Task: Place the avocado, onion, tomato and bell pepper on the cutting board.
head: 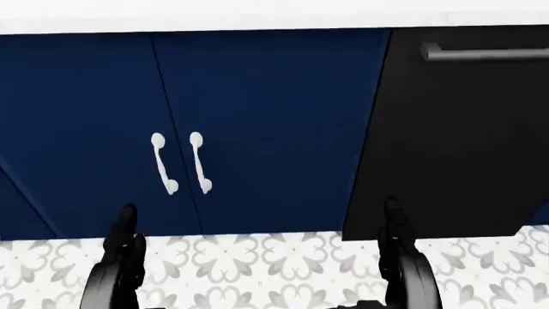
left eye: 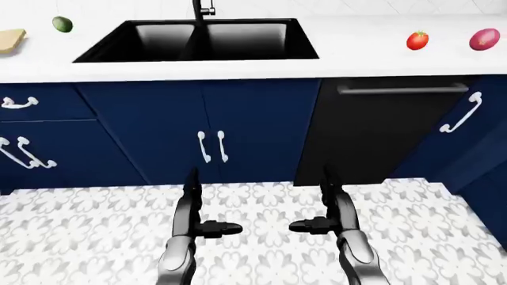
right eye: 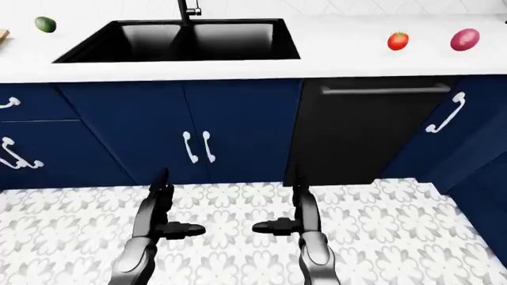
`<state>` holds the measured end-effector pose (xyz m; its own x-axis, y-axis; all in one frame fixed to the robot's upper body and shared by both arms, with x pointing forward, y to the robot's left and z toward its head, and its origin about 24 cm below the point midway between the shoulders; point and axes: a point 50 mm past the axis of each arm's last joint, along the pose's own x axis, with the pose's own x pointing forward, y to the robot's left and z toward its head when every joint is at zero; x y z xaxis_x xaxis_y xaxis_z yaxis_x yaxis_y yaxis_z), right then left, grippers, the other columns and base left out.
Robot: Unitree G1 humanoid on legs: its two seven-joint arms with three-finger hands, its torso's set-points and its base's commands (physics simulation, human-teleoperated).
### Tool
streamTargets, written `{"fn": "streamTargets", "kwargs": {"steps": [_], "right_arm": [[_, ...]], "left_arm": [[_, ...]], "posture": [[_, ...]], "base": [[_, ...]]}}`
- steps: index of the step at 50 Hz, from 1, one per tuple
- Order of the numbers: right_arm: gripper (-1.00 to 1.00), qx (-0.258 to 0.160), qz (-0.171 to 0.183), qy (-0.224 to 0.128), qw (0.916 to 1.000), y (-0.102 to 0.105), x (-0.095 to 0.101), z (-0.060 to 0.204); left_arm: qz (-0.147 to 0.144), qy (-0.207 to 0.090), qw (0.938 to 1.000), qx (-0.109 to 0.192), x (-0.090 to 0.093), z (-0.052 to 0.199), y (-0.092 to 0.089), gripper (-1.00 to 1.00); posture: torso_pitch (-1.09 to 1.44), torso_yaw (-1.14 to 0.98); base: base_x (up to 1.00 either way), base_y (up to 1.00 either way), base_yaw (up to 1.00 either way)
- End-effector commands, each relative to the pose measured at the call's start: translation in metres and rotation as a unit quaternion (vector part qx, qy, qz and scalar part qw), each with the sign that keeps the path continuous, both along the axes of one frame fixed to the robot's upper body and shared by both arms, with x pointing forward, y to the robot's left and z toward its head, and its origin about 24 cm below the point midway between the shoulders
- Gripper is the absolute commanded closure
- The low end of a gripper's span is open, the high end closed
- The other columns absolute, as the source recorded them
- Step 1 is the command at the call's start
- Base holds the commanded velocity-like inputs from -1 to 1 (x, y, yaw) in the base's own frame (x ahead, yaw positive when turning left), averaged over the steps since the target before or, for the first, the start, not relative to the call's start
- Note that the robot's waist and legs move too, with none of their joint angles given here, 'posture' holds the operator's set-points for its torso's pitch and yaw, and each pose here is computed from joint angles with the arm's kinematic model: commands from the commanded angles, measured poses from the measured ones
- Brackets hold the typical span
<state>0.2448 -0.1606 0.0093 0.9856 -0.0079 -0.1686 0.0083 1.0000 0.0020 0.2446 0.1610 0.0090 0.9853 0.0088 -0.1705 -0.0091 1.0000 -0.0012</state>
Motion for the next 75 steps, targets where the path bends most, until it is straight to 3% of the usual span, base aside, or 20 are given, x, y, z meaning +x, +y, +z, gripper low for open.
{"fn": "streamTargets", "kwargs": {"steps": [1,6,8,9,13,15,18,25,28,32,39,46,52,53,54,75], "right_arm": [[-1.0,0.008,0.008,-0.104,0.9946,0.004,0.004,0.052],[-1.0,0.013,0.019,-0.116,0.9929,0.011,0.006,0.072],[-1.0,0.015,0.021,-0.123,0.9921,0.013,0.008,0.079],[-1.0,0.012,0.022,-0.126,0.9918,0.014,0.01,0.082],[-1.0,0.0,0.017,-0.145,0.9893,0.014,0.016,0.103],[-1.0,-0.004,0.016,-0.158,0.9874,0.013,0.02,0.118],[-1.0,-0.004,0.015,-0.184,0.9828,0.012,0.029,0.145],[-1.0,0.008,0.006,-0.223,0.9747,0.012,0.05,0.185],[-1.0,0.015,0.002,-0.236,0.9715,0.011,0.054,0.201],[-1.0,0.022,-0.003,-0.25,0.9679,0.01,0.054,0.211],[-1.0,0.03,-0.005,-0.275,0.9609,0.01,0.052,0.233],[-1.0,0.025,-0.01,-0.289,0.9571,0.005,0.046,0.245],[-1.0,0.04,0.009,-0.294,0.955,0.01,0.05,0.248],[-1.0,0.029,-0.008,-0.293,0.9556,0.009,0.055,0.246],[-1.0,0.024,-0.011,-0.29,0.9565,0.007,0.047,0.248],[-1.0,0.021,-0.008,-0.304,0.9526,0.007,0.048,0.249]], "left_arm": [[-0.016,-0.09,0.9958,0.005,0.009,0.039,-0.004,-1.0],[-0.002,-0.101,0.9949,0.009,0.011,0.054,0.001,-1.0],[0.002,-0.104,0.9945,-0.008,0.014,0.06,0.002,-1.0],[0.013,-0.107,0.9942,0.005,0.016,0.063,0.004,-1.0],[0.009,-0.113,0.9934,0.016,0.019,0.083,0.007,-1.0],[0.007,-0.128,0.9917,0.014,0.026,0.1,0.006,-1.0],[0.0,-0.149,0.988,0.04,0.039,0.119,0.006,-1.0],[-0.01,-0.198,0.9791,0.046,0.063,0.167,-0.002,-1.0],[-0.01,-0.217,0.975,0.044,0.064,0.187,-0.005,-1.0],[-0.015,-0.231,0.9714,0.053,0.06,0.194,-0.007,-1.0],[0.005,-0.276,0.9584,0.074,0.05,0.23,0.004,-1.0],[0.019,-0.288,0.9536,0.086,0.035,0.243,0.017,-1.0],[0.023,-0.292,0.9515,0.094,0.039,0.244,0.017,-1.0],[0.029,-0.29,0.9515,0.098,0.037,0.241,0.021,-1.0],[0.03,-0.289,0.9514,0.103,0.036,0.241,0.023,-1.0],[0.049,-0.292,0.9486,0.113,0.037,0.242,0.026,-1.0]], "posture": [[0.0,0.0],[0.0,0.0],[0.0,0.0],[0.0,0.0],[0.0,0.0],[0.0,0.0],[0.0,0.0],[0.0,0.0],[0.0,0.0],[0.0,0.0],[0.0,0.0],[0.0,0.0],[0.0,0.0],[0.0,0.0],[0.0,0.0],[0.0,0.0]], "base": [[0.0,0.0,0.0],[0.0,0.0,0.0],[0.0,0.0,0.0],[0.0,0.0,0.0],[0.0,0.0,0.0],[0.0,0.0,0.0],[0.0,0.0,0.0],[0.0,0.0,0.0],[0.07,-0.1,0.0],[0.18,-0.41,0.0],[0.24,-0.39,0.0],[0.23,-0.33,0.0],[0.23,-0.31,0.0],[0.23,-0.32,0.0],[0.24,-0.32,0.0],[0.24,-0.32,0.0]]}}
